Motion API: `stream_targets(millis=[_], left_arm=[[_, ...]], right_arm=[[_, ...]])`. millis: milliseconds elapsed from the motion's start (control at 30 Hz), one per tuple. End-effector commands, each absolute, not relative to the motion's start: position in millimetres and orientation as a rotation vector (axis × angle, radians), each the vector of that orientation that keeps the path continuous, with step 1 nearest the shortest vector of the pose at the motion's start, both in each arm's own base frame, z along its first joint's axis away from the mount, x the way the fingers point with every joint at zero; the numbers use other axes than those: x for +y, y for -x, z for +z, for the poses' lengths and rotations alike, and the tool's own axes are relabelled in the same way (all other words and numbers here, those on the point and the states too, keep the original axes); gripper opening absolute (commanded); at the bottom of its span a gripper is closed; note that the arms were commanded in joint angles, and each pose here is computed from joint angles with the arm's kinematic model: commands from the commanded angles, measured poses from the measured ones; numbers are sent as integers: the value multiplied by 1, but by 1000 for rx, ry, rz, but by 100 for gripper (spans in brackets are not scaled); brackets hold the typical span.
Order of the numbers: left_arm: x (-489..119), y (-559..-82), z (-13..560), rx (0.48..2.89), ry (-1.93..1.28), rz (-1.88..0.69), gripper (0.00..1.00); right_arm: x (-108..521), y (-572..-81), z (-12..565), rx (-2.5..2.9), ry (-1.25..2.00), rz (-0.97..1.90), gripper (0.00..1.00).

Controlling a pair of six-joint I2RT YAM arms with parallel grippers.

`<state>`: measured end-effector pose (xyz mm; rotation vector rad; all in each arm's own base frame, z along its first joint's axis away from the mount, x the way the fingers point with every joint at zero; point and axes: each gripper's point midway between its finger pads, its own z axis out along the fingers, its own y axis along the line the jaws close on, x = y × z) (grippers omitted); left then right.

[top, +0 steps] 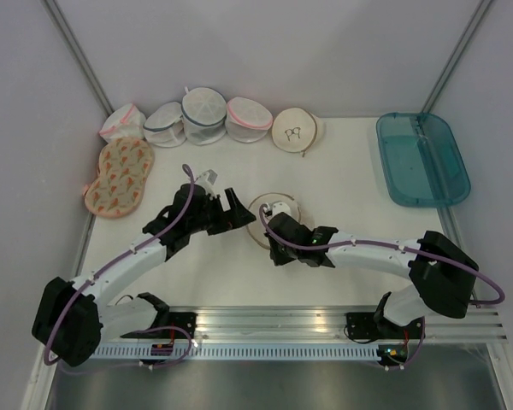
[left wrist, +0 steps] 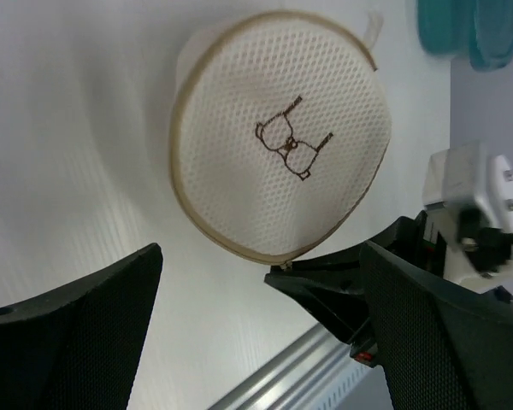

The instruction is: Unzip the laundry bag and remove the bra

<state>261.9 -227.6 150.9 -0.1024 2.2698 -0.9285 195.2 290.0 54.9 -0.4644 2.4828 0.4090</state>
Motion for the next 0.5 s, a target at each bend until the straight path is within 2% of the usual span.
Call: stream_targets(millis=[0,133,367,467], left_arm=[[-251,-228,134,2377,199,-1201,100],[-269,-218,132,2407,198,-1348,99],[-290,-215,119,2446,224,-1443,100],[-296,-221,112,2448,225,-1437,90]], right_arm=[[354,-171,100,2339,662,908,0],[364,-171,110,2298,671,999,0],[366,-177,114,2261,626,1048,0],[364,-177,111,2270,625,1040,0]])
